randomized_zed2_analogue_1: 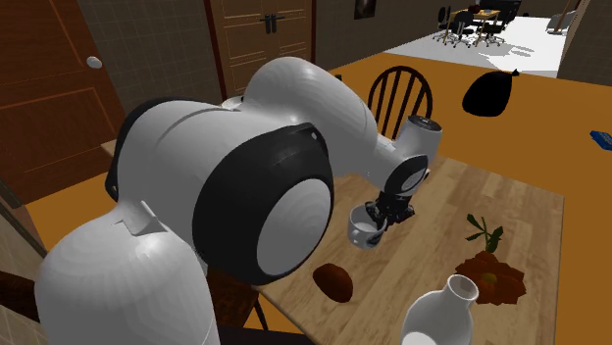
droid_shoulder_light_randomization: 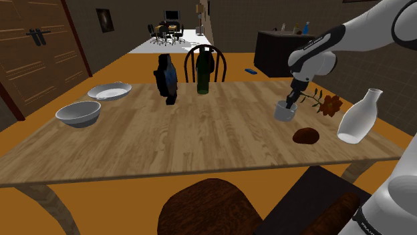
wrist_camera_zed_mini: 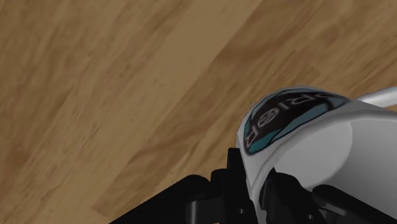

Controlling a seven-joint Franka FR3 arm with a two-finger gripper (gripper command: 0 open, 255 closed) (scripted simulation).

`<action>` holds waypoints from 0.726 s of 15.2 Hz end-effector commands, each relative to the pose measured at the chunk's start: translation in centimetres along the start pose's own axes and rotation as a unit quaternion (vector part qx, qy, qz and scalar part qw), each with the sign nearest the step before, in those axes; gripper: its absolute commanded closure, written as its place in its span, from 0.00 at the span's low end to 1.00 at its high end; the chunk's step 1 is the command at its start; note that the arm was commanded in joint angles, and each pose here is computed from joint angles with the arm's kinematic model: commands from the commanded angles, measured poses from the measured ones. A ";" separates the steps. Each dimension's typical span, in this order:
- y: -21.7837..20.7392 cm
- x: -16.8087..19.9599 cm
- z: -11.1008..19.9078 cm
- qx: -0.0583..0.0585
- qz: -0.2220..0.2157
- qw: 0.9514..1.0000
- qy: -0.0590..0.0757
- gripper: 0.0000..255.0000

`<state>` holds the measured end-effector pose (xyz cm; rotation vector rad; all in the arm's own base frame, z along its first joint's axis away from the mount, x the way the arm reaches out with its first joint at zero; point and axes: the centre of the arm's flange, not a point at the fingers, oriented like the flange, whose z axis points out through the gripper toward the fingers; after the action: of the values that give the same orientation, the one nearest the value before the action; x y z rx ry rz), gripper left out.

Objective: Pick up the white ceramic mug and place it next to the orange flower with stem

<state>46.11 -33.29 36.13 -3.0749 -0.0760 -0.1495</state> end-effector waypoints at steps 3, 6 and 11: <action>0.1 -0.1 1.3 0.000 0.000 1.000 0.000 1.00; 0.1 -0.1 1.3 0.000 0.000 1.000 0.000 1.00; 0.1 -0.1 1.3 0.000 0.000 1.000 0.000 0.00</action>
<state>46.11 -33.27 34.79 -3.0752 -0.0759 -0.1503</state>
